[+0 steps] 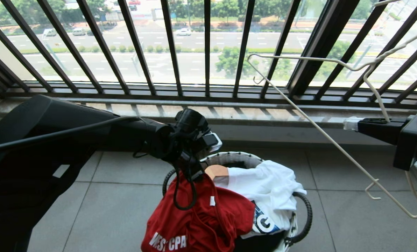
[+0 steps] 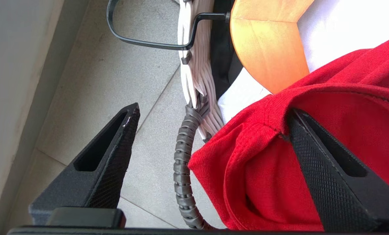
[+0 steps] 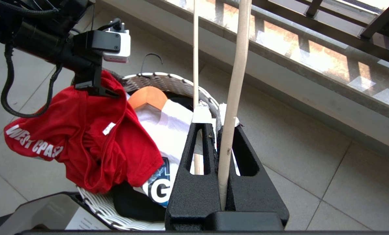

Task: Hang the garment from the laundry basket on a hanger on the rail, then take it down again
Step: Pick up clothes from the basket

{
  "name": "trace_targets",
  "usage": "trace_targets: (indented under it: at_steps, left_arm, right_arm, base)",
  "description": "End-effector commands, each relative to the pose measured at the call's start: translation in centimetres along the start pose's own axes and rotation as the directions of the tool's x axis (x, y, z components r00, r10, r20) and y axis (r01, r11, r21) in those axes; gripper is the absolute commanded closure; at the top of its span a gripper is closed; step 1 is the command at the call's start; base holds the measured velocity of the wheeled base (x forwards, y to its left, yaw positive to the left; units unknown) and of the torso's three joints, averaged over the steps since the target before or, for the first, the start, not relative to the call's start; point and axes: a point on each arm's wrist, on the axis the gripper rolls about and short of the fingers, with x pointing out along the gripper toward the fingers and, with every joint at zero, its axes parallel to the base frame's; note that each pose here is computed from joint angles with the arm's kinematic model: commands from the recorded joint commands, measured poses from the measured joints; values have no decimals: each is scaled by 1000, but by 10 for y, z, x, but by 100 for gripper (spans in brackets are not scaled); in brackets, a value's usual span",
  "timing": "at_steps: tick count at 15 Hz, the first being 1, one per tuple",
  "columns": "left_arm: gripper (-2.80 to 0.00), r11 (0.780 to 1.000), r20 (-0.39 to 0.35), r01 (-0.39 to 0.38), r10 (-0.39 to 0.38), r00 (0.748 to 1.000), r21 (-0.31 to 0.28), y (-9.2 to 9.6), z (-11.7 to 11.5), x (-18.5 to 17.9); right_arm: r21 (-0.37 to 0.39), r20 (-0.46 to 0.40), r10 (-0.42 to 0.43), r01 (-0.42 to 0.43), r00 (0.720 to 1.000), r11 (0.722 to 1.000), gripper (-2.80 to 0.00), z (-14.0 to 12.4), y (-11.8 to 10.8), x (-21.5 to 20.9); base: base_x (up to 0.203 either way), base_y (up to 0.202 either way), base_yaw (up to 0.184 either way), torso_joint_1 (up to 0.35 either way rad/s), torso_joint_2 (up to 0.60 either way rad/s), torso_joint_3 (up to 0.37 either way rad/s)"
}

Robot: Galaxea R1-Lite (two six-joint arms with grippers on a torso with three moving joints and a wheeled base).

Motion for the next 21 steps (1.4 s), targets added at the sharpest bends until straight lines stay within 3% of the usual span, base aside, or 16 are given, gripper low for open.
trace_targets:
  at_steps: [1, 3, 6, 14, 21]
  left_arm:
    - [-280, 1000, -8, -23, 23, 1000, -10, 8, -3, 0]
    - [-280, 998, -51, -69, 68, 996, -11, 10, -6, 4]
    - [-280, 996, -41, -88, 87, 995, -28, 17, -6, -2]
    - [-280, 999, -76, -43, 43, 996, -3, 1, -12, 4]
    - [-280, 999, -80, -40, 41, 996, 3, 1, -13, 6]
  right_arm:
    - [-2, 3, 2, -2, 1000, 1000, 0, 0, 0, -1]
    - [-2, 5, 1, -1, 1000, 1000, 0, 1, 0, -1]
    - [-3, 8, 1, -1, 1000, 1000, 0, 1, 0, -2]
    - [-4, 12, -1, 1, 1000, 1000, 0, 2, 0, -3]
    - [-3, 10, -1, 1, 1000, 1000, 0, 2, 0, -3]
  base:
    - [0, 0, 0, 0, 0, 0]
    - [0, 0, 0, 0, 0, 0]
    - [0, 0, 0, 0, 0, 0]
    - [0, 0, 0, 0, 0, 0]
    - [0, 0, 0, 0, 0, 0]
